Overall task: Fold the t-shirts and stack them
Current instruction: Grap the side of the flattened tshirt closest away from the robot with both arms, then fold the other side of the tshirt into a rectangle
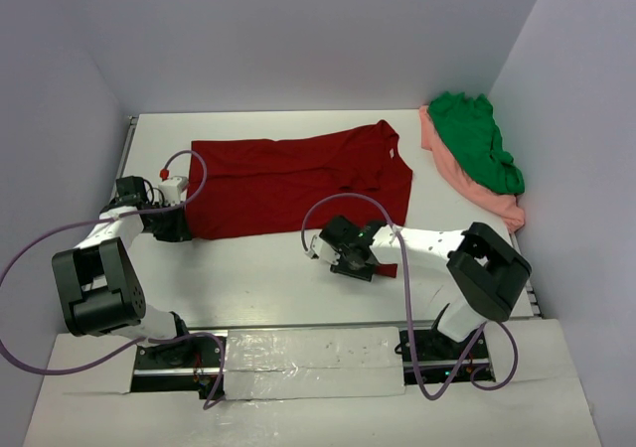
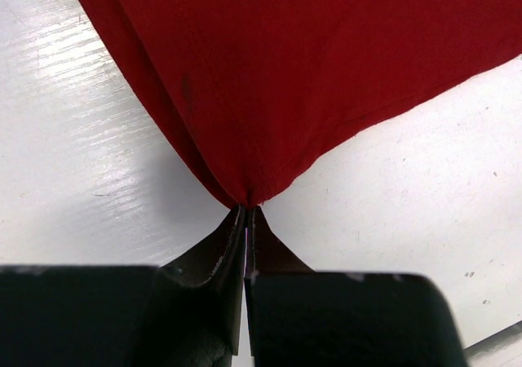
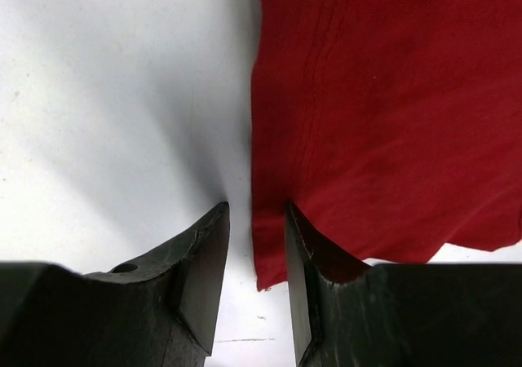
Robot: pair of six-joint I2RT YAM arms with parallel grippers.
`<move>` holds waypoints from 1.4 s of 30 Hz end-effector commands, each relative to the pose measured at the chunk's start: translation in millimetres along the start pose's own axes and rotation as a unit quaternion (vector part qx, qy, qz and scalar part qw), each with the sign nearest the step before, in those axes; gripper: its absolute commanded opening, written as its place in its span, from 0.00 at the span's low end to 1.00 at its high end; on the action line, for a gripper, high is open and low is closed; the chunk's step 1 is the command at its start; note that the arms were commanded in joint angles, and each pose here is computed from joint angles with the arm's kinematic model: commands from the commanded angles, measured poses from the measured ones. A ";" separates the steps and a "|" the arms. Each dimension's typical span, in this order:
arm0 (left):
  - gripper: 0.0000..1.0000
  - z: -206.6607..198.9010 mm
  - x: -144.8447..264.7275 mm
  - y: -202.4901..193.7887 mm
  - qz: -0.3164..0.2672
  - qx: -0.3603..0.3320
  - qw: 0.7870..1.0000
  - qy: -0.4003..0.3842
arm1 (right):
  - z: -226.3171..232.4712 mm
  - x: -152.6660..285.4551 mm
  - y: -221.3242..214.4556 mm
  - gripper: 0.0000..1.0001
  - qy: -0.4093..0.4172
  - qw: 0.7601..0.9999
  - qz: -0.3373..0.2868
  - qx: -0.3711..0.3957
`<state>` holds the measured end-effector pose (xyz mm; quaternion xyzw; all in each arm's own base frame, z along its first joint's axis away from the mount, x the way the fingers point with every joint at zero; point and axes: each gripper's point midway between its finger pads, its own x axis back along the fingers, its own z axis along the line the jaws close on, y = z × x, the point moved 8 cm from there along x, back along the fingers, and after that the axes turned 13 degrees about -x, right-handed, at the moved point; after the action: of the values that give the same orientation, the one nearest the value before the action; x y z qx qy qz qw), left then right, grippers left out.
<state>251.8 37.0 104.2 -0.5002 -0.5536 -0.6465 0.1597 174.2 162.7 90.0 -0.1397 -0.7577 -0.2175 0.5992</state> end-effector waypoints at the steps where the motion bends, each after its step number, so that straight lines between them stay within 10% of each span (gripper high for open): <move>1: 0.08 -1.2 7.3 3.6 -0.015 -0.010 1.000 0.000 | -2.4 -1.8 13.7 0.41 -0.016 1.000 -0.025 0.001; 16: 0.08 -1.9 9.1 5.3 -0.018 -0.014 1.000 0.000 | -6.8 -19.2 7.7 0.36 -0.060 0.998 -0.004 0.009; 20: 0.08 -1.9 8.8 5.1 -0.018 -0.014 1.000 -0.001 | -2.9 -21.8 3.1 0.00 -0.044 0.999 0.015 0.012; 42: 0.05 0.9 31.0 38.8 -0.061 -0.024 0.998 -0.006 | -34.9 42.2 31.9 0.00 -0.094 0.992 -0.079 -0.022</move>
<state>258.2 35.2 131.0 -0.4887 -0.5592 -0.6564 0.1327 192.6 164.8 114.1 -0.1312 -0.8001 -0.2321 0.5373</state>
